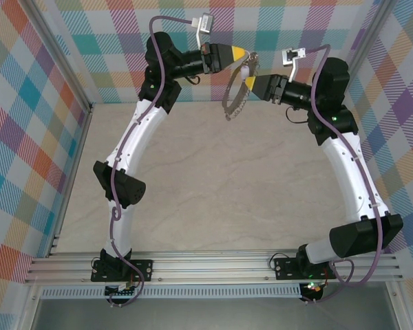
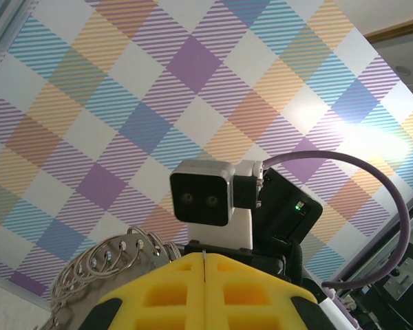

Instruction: Put the keys on the keyring

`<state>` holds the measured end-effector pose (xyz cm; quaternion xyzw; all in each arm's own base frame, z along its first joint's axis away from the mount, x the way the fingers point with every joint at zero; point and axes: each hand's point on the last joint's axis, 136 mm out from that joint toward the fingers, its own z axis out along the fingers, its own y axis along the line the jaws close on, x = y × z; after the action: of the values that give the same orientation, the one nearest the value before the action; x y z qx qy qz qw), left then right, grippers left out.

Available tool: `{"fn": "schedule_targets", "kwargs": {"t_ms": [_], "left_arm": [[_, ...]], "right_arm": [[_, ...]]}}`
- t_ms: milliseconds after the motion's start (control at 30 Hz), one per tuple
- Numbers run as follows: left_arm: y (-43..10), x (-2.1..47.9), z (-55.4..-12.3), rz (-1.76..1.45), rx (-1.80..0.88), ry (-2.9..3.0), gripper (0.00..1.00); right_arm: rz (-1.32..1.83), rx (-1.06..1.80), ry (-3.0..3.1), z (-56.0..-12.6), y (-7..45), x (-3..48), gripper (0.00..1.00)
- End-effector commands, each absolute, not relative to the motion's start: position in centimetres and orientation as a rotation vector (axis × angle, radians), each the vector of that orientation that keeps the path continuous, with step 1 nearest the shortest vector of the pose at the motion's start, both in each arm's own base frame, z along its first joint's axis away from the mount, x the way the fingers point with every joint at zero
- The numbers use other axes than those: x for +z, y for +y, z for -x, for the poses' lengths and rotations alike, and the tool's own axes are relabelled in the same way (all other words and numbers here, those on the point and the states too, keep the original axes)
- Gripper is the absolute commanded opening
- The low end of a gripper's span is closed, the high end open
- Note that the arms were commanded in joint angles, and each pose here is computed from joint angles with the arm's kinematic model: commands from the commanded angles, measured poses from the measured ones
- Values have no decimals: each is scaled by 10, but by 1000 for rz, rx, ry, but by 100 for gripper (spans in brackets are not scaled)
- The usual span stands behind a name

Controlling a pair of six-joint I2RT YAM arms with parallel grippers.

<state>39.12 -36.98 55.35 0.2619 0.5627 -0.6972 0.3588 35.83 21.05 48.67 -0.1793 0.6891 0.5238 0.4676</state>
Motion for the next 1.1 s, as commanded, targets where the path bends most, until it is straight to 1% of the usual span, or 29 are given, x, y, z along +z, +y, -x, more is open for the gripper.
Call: {"fn": "schedule_targets", "kwargs": {"t_ms": [0,167,300,400,567,733,867,1067], "left_arm": [[-368,575,-377,-711,-1795,1356,0],[-369,575,-377,-709,-1797,1357,0],[-369,574,-378,-706,-1797,1358,0],[-369,575,-378,-705,-1797,1356,0],[-370,574,-379,-706,-1798,1357,0],[-370,573,-380,-704,-1796,1356,0],[-371,570,-382,-702,-1794,1366,0],[-371,567,-385,-699,-1774,1377,0]], "right_arm": [[504,1273,1623,-357,217,503,61],[524,1286,1623,-361,227,504,60],[531,1294,1630,-364,233,501,56],[528,1294,1634,-365,235,499,49],[512,1284,1637,-367,234,499,31],[500,1282,1632,-368,233,501,16],[499,1280,1641,-364,232,502,0],[498,1250,1689,-357,228,496,0]]}}
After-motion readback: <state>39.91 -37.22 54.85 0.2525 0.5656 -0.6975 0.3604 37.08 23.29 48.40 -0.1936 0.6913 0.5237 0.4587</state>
